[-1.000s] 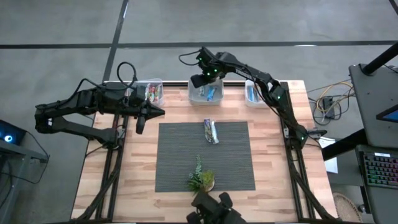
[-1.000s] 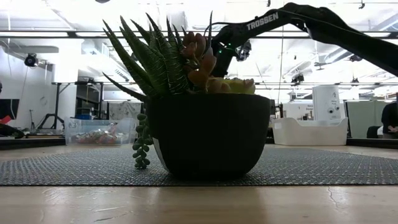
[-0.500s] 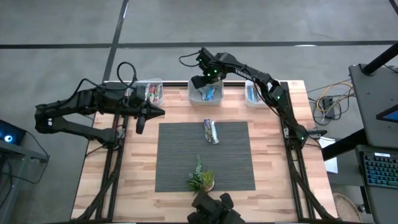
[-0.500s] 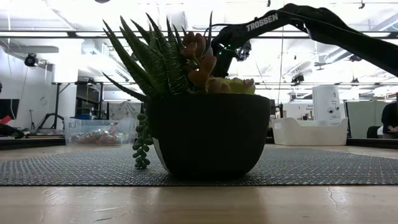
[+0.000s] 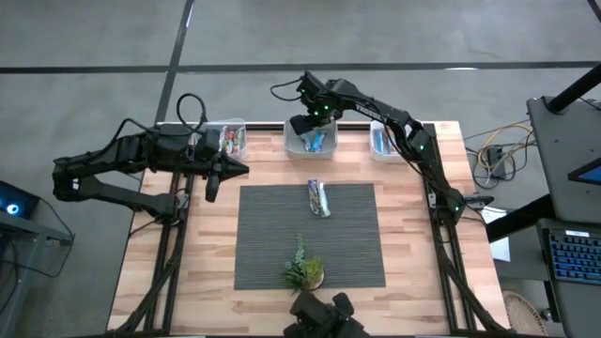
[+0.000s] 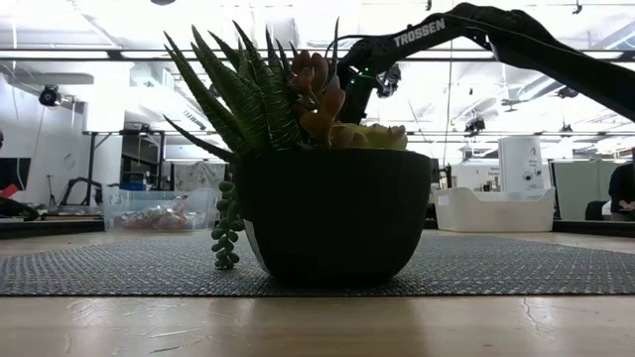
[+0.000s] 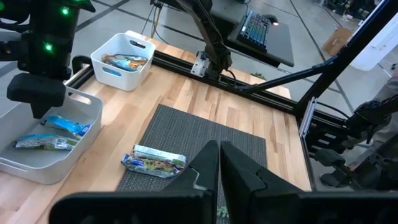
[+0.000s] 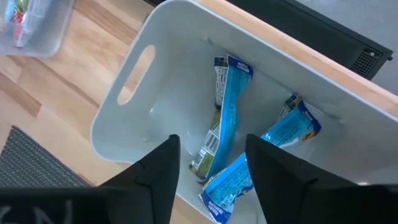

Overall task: Pick and place Granola Bars by type
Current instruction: Put the yellow granola bar into the white bin

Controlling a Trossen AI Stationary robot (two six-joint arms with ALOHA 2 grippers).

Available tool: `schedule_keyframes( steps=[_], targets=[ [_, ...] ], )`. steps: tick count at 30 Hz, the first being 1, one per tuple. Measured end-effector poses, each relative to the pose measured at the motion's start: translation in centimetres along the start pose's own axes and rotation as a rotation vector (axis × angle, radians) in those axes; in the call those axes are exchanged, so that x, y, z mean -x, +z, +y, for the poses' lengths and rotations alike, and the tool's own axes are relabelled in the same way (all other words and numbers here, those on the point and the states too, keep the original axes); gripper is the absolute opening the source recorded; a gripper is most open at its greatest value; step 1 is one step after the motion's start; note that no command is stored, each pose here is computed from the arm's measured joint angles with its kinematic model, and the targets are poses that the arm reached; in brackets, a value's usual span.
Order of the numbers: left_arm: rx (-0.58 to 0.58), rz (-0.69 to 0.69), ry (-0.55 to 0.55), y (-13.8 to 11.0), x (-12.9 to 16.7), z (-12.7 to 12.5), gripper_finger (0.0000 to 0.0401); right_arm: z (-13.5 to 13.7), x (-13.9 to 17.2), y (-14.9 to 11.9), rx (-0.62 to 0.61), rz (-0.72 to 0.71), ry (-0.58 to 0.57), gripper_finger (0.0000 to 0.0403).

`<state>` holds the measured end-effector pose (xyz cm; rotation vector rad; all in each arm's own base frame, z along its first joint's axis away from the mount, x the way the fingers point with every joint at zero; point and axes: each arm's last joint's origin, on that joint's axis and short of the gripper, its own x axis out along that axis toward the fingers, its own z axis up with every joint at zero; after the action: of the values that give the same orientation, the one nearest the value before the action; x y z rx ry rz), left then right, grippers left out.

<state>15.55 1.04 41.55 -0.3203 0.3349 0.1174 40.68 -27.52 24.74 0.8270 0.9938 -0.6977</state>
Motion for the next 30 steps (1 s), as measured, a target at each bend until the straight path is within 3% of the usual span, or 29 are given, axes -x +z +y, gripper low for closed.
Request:
schedule_keyframes(
  steps=[5, 13, 21, 30],
  targets=[
    [0.003, 0.0, 0.0, 0.0, 0.0, 0.0, 0.0, 0.0, 0.0, -0.2, -0.002, 0.01, -0.012, 0.0145],
    [0.003, 0.0, 0.0, 0.0, 0.0, 0.0, 0.0, -0.2, 0.0, -0.3, 0.007, 0.017, -0.048, 0.0018],
    [0.003, 0.0, 0.0, 0.0, 0.0, 0.0, 0.0, 0.3, 1.1, -1.0, 0.019, 0.05, -0.06, 0.0009],
    [0.003, 0.0, 0.0, 0.0, 0.0, 0.0, 0.0, 3.5, 7.3, -2.8, 0.092, -0.047, 0.022, 0.0008]
  ],
)
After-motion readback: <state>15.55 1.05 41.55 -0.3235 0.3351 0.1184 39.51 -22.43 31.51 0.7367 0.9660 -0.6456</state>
